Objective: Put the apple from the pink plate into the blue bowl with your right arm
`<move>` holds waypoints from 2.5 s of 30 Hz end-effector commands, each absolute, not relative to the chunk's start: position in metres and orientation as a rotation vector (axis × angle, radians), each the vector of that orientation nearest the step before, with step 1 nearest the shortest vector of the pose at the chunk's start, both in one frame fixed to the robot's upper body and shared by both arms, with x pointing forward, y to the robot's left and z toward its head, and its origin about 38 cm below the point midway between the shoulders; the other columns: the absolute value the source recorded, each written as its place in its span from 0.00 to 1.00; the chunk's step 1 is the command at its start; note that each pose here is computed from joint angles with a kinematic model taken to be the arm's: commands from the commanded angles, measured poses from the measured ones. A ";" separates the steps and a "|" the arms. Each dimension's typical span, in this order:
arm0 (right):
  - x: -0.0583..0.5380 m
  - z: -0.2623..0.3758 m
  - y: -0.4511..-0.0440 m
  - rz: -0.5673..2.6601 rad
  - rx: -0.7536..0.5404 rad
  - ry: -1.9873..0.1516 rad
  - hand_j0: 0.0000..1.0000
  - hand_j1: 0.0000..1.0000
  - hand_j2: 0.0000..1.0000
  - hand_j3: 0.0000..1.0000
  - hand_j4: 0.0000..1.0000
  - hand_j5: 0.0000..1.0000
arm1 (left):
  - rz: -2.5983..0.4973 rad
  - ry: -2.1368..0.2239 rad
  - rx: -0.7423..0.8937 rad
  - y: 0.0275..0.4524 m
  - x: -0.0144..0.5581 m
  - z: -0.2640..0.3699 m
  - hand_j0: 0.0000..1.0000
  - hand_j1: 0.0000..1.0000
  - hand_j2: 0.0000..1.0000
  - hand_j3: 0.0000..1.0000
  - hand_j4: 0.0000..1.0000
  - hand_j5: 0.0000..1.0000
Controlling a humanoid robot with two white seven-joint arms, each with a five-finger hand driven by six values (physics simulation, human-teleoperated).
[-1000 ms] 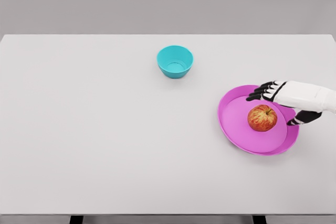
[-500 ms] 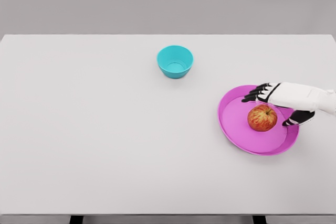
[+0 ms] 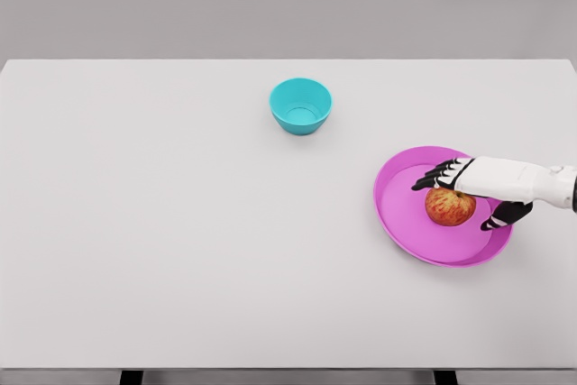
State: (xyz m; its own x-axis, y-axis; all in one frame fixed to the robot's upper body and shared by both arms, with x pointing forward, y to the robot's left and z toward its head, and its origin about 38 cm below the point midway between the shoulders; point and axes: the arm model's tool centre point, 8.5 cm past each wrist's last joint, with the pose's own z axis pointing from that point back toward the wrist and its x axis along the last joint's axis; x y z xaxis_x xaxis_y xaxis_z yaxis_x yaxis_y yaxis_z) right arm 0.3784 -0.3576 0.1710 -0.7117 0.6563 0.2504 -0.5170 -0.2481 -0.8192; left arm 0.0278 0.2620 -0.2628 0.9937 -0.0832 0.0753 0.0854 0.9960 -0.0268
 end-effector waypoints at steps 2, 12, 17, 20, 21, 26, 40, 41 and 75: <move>0.378 0.170 -0.358 2.009 -0.179 -1.248 0.93 0.93 0.93 0.93 0.93 0.93 | -0.083 -0.074 -0.030 0.262 0.028 -0.263 1.00 1.00 1.00 1.00 1.00 1.00; 0.376 0.166 -0.356 2.016 -0.162 -1.236 0.60 0.60 0.60 0.60 0.60 0.60 | -0.083 -0.074 -0.030 0.262 0.028 -0.263 1.00 1.00 1.00 1.00 1.00 1.00; 0.378 0.170 -0.355 2.021 -0.170 -1.245 0.46 0.46 0.46 0.46 0.46 0.46 | -0.085 -0.074 -0.030 0.262 0.028 -0.263 1.00 1.00 1.00 1.00 1.00 1.00; 0.380 0.174 -0.353 2.026 -0.180 -1.255 0.45 0.45 0.45 0.45 0.45 0.45 | -0.083 -0.074 -0.030 0.262 0.028 -0.263 1.00 1.00 1.00 1.00 1.00 1.00; 0.383 0.179 -0.353 2.029 -0.192 -1.263 0.46 0.46 0.46 0.46 0.46 0.46 | -0.085 -0.074 -0.030 0.262 0.028 -0.263 1.00 1.00 1.00 1.00 1.00 1.00; 0.391 0.194 -0.351 2.034 -0.232 -1.293 0.46 0.46 0.46 0.46 0.46 0.46 | -0.085 -0.074 -0.030 0.262 0.028 -0.263 1.00 1.00 1.00 1.00 1.00 1.00; 0.427 0.228 -0.319 2.027 -0.312 -1.436 0.46 0.46 0.46 0.46 0.46 0.46 | -0.085 -0.074 -0.030 0.262 0.028 -0.263 1.00 1.00 1.00 1.00 1.00 1.00; 0.431 0.227 -0.315 2.020 -0.310 -1.446 0.46 0.46 0.46 0.46 0.46 0.46 | -0.085 -0.074 -0.030 0.262 0.028 -0.263 1.00 1.00 1.00 1.00 1.00 1.00; 0.494 0.234 -0.233 1.974 -0.331 -1.576 0.38 0.38 0.38 0.38 0.38 0.38 | -0.085 -0.074 -0.030 0.262 0.028 -0.263 1.00 1.00 1.00 1.00 1.00 1.00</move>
